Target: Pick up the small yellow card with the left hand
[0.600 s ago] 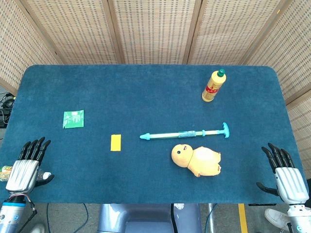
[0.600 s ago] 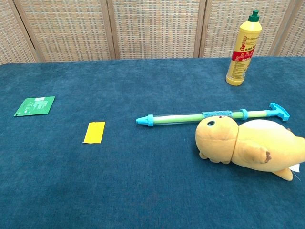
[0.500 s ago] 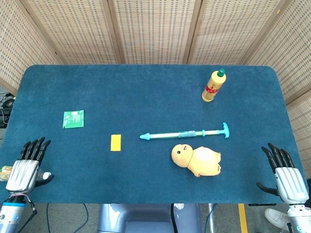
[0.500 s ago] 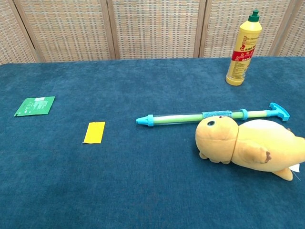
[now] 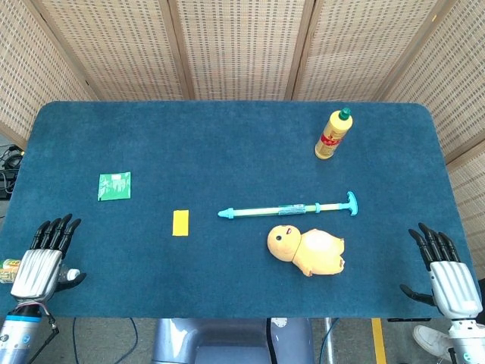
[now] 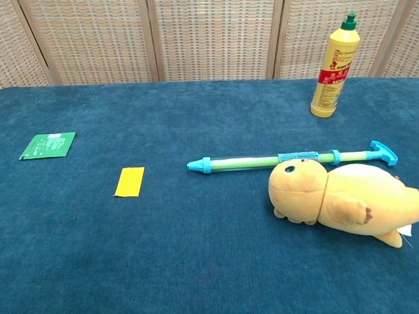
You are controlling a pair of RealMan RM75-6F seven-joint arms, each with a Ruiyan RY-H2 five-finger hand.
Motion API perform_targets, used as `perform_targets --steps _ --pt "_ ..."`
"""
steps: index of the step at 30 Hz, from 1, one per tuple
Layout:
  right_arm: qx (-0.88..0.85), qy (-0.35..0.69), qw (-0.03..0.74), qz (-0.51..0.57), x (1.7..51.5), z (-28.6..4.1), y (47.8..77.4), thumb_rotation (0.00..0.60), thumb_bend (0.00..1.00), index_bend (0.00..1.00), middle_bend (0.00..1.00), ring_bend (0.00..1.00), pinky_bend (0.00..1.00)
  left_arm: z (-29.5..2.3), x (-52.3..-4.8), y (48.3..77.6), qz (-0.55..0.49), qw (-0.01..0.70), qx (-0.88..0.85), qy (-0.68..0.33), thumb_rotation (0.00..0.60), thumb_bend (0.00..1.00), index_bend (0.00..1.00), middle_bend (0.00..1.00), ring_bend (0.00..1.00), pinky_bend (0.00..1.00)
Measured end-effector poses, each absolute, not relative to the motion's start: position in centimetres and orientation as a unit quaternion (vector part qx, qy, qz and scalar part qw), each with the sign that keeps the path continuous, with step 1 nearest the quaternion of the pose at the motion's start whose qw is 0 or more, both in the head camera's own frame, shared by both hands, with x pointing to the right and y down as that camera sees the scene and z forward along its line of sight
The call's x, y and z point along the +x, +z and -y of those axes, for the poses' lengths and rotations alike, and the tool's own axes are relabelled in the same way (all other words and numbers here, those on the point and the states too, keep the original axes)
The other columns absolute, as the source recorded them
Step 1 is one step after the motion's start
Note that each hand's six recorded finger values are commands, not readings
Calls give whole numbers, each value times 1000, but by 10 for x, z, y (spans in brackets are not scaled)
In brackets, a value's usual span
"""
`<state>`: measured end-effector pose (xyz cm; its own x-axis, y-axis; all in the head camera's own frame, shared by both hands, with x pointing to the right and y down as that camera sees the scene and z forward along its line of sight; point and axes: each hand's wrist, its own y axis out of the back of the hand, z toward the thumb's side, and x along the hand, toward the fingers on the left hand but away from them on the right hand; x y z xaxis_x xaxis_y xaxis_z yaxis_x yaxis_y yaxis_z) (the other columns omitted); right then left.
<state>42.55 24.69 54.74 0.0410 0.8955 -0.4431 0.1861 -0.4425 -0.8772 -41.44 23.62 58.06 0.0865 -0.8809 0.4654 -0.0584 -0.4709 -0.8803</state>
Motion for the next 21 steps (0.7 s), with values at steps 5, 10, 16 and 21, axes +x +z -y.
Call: perform_targets --steps 5,10,16,21 --pt "-647 554 321 415 425 -247 549 600 0 0 0 0 0 -235 -414 583 -368 359 -644 -566 600 82 0 0 0 0" --pt "-646 555 320 415 425 -246 550 600 0 0 0 0 0 -234 -411 585 -367 357 -648 -563 600 82 0 0 0 0" --pt "-647 554 316 419 427 -246 549 600 0 0 0 0 0 -230 -400 591 -363 351 -661 -554 600 83 0 0 0 0" --pt "-647 553 317 418 426 -246 549 600 0 0 0 0 0 -224 -385 600 -355 351 -675 -543 600 97 0 0 0 0"
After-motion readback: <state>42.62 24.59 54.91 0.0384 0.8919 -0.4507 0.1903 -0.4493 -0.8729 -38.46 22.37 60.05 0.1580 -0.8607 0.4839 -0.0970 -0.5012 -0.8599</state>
